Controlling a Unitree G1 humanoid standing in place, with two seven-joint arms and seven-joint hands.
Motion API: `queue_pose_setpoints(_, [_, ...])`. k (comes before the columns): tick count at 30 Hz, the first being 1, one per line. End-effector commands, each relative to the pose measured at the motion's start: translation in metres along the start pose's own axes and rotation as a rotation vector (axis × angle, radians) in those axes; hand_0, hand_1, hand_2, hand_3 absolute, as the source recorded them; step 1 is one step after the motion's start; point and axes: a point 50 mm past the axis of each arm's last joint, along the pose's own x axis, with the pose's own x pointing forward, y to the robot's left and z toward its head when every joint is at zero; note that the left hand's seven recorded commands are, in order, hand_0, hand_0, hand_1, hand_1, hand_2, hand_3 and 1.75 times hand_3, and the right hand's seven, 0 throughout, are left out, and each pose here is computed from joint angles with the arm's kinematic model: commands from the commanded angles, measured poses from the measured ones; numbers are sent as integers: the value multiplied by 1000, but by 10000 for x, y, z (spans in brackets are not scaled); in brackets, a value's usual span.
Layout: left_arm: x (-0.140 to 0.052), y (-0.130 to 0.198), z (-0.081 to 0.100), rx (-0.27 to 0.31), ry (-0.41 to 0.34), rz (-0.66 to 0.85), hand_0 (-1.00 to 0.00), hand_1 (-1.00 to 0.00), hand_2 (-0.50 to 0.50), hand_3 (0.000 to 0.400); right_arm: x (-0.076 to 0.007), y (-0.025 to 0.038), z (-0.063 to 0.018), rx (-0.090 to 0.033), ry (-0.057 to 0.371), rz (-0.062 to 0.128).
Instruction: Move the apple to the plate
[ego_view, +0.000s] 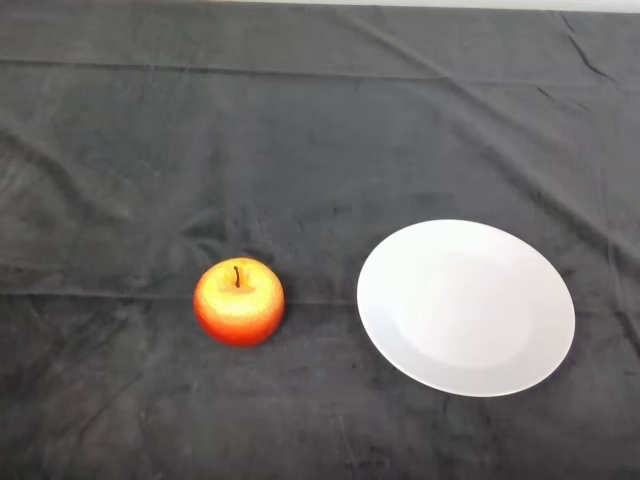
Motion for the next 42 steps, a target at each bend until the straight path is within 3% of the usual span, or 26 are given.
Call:
queue_pose_setpoints(1, [10, -121, 98, -20, -70, -37, 0, 0, 0, 0, -152, 348, -272, -50, 83, 121])
queue_pose_setpoints(31, [-179, -881, 147, 1, -154, -415, 0, 0, 0, 0, -154, 348, -271, -50, 83, 121])
queue_pose_setpoints(42, [-322, -1198, 151, -17, -174, -552, 0, 0, 0, 0, -154, 348, -271, -50, 83, 121])
